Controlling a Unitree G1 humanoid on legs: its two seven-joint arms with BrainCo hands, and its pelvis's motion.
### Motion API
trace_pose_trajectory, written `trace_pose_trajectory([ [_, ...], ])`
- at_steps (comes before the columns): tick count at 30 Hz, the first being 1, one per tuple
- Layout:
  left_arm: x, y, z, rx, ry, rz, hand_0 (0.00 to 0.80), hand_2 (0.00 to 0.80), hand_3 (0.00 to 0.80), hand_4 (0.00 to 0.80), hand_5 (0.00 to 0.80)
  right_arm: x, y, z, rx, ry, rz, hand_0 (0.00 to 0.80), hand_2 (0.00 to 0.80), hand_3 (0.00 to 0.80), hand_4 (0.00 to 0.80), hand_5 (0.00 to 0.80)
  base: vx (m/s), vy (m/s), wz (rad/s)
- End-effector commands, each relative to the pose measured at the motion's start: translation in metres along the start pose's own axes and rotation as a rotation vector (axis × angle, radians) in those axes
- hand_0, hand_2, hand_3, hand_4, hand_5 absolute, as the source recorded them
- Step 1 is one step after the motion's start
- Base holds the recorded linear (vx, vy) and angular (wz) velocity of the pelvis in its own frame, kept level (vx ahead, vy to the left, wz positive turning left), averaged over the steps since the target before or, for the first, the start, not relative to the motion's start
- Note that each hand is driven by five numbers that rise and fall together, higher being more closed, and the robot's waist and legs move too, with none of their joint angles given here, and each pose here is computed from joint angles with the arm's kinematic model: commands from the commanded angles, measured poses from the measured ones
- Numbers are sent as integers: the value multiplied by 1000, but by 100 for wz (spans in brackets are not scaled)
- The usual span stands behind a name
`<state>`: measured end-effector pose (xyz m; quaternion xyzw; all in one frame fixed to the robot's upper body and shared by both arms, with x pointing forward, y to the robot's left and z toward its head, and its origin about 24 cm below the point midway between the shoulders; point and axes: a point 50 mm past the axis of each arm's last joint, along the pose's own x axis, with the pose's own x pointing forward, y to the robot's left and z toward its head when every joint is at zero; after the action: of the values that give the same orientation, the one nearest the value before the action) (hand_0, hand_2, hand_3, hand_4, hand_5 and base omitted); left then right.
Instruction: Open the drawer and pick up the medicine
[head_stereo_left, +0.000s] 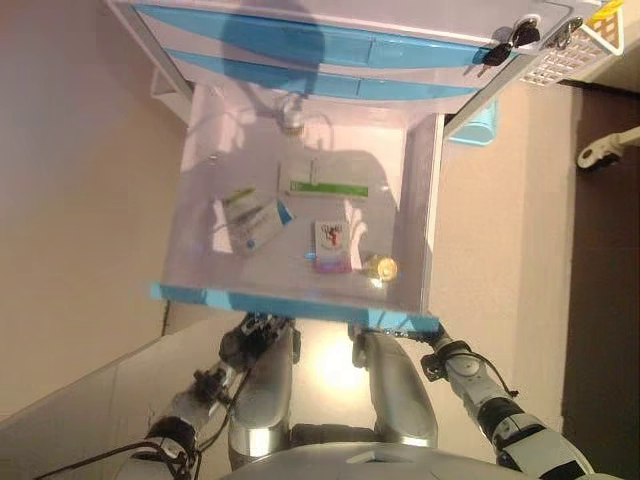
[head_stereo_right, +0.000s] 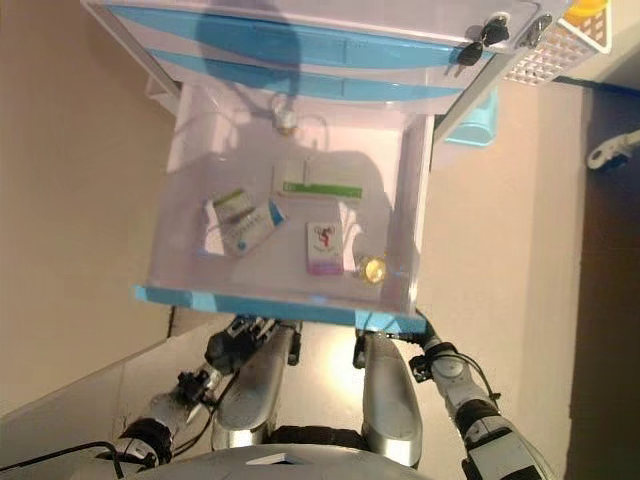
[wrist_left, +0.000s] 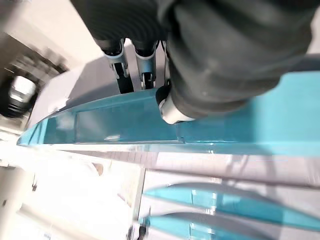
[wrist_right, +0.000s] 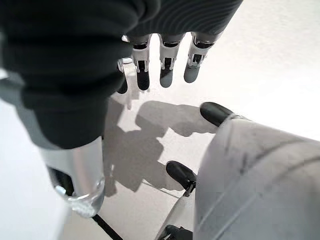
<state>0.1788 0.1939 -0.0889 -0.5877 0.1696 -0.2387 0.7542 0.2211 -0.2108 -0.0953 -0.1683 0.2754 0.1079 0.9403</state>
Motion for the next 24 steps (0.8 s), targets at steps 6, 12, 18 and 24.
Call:
trace_pose_trajectory([
  [6, -51, 15, -45, -104, 97, 117, 800, 800, 800, 800, 800, -24, -8, -39, -44, 125, -7, 0, 0, 0, 0, 0, 51, 9, 8],
  [12, -42, 26, -30, 186, 128, 323, 0, 0, 0, 0, 0, -31, 2, -57, -67, 229, 34, 0, 0, 0, 0, 0, 44, -12, 1],
  [18, -43, 42, -8, 581, 126, 778, 0, 0, 0, 0, 0, -36, 15, -69, -61, 282, 57, 0, 0, 0, 0, 0, 49, -33, -1],
  [24, -53, 53, -14, 782, 292, 1031, 0, 0, 0, 0, 0, -43, 26, -82, -42, 361, 46, 0, 0, 0, 0, 0, 27, -13, 0],
])
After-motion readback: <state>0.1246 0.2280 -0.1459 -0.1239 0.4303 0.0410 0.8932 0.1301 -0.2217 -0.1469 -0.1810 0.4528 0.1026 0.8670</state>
